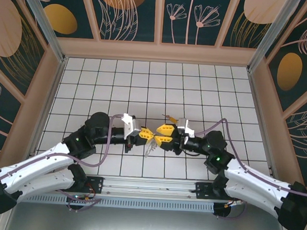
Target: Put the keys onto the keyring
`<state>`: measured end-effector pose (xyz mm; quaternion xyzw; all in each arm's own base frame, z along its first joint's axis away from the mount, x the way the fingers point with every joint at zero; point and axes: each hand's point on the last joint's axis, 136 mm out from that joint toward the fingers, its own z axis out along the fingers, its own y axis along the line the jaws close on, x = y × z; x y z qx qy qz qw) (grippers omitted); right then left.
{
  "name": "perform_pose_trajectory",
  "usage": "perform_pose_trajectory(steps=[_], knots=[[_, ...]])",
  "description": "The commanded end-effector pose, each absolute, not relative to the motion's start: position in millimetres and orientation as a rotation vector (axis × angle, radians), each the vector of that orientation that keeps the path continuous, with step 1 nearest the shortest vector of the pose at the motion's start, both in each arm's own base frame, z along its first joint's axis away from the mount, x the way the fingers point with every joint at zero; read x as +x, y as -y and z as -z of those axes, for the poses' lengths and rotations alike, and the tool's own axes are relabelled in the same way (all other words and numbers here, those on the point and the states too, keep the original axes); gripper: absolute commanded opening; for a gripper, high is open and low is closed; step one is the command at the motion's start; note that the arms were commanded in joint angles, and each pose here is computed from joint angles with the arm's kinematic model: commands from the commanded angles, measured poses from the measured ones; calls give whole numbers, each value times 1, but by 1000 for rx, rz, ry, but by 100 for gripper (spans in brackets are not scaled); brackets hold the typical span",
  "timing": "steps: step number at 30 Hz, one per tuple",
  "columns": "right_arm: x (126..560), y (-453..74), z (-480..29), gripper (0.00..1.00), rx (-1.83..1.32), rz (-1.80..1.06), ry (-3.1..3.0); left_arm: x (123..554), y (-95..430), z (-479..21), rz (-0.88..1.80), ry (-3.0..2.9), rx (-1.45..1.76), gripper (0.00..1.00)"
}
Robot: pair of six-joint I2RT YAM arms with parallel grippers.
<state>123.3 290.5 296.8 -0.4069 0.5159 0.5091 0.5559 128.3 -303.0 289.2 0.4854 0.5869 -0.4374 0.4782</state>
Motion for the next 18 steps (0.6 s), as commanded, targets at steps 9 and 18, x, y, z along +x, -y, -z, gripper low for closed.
perform_pose_trajectory(steps=[9, 18], knots=[[139, -293, -244, 31, -1108, -920, -1448, 142, 300, -243, 869, -1684, 1356, 0], [133, -301, -237, 28, -1155, -917, -1454, 139, 299, -239, 866, -1713, 1380, 0]])
